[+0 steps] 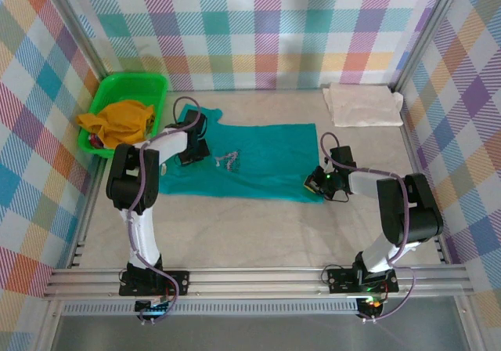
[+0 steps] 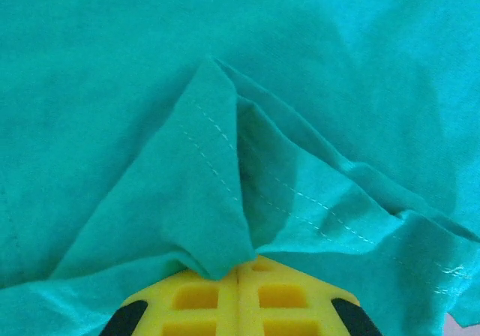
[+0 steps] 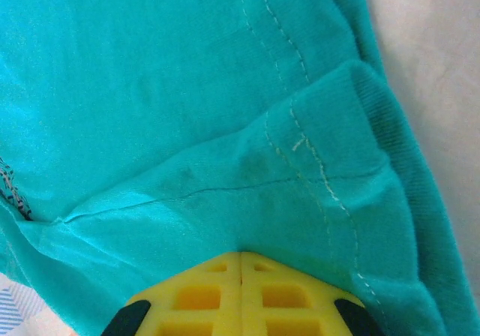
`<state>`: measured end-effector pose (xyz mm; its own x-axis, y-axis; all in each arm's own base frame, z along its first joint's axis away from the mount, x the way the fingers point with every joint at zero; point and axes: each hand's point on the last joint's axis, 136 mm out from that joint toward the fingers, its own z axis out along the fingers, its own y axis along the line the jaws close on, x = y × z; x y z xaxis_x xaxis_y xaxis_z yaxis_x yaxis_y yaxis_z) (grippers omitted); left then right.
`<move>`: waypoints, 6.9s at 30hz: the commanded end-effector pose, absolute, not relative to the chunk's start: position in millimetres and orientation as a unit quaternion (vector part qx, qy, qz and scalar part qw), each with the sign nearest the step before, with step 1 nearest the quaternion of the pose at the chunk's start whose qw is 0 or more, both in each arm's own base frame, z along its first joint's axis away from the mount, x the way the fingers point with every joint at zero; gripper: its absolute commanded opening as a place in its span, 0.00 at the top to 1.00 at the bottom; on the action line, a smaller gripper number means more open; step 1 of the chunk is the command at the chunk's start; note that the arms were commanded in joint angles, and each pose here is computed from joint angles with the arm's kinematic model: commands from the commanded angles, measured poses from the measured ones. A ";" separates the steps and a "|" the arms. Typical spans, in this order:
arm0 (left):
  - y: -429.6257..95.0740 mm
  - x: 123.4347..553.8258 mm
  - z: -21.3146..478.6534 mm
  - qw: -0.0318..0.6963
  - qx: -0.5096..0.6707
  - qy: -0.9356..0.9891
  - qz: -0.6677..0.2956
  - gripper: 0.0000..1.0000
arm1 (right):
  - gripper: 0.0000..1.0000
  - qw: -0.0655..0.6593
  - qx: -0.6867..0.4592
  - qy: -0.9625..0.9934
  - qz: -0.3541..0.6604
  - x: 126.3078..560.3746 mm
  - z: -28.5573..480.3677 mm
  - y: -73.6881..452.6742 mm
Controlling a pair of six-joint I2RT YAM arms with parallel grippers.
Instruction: Fold and stack the t-shirts
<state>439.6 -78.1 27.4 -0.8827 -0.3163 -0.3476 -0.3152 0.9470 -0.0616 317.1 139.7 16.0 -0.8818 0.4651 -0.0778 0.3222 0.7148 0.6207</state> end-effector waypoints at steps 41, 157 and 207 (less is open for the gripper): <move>-46.6 383.1 56.8 0.194 -0.242 0.950 -0.031 0.99 | 1.00 0.151 0.155 0.942 0.257 331.7 56.3 130.7; -62.5 589.7 84.4 0.235 -0.170 0.954 -0.070 1.00 | 0.64 0.177 0.137 0.939 0.261 501.2 67.5 106.1; -6.4 555.4 111.7 0.232 -0.199 0.951 0.049 1.00 | 0.95 0.128 0.166 0.956 0.203 528.2 16.5 92.5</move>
